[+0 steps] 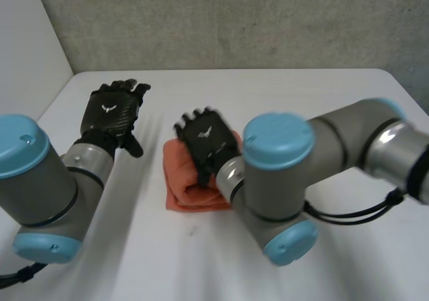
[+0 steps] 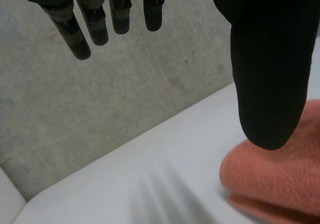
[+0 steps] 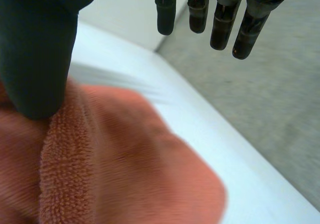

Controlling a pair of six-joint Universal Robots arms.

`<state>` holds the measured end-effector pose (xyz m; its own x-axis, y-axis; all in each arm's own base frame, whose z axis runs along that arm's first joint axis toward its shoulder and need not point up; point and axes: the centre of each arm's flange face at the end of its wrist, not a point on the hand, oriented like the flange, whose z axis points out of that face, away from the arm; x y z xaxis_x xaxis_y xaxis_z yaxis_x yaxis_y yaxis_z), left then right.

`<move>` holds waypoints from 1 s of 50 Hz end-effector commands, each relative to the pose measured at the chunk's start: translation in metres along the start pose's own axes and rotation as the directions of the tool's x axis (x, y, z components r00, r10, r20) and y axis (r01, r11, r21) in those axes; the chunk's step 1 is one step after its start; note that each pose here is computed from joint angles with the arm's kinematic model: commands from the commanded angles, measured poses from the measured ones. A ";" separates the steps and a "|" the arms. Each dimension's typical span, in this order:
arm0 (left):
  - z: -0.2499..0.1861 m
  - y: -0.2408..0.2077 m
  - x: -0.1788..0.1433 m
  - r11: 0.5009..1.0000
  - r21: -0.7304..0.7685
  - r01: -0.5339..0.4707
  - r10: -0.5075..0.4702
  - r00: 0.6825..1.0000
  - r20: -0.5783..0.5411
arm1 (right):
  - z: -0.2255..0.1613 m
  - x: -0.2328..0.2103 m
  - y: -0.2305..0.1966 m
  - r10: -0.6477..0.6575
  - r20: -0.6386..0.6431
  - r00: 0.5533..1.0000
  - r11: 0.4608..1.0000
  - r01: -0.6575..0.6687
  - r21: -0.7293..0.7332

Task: Fold the laundry

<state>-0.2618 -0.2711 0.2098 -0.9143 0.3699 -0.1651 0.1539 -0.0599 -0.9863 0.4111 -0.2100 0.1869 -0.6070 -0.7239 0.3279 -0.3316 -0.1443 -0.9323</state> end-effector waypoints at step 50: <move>-0.023 -0.131 -0.008 0.976 0.216 0.015 -0.021 0.999 0.027 | -0.090 0.186 -0.097 0.272 -0.394 0.878 0.957 -0.204 0.206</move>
<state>-0.2963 -0.2513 0.2950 -0.8906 0.4162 -0.1832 0.1213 -0.1708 -0.9778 0.3143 -0.2824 0.3017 -0.8340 -0.5463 0.0772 -0.0892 -0.0046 -0.9960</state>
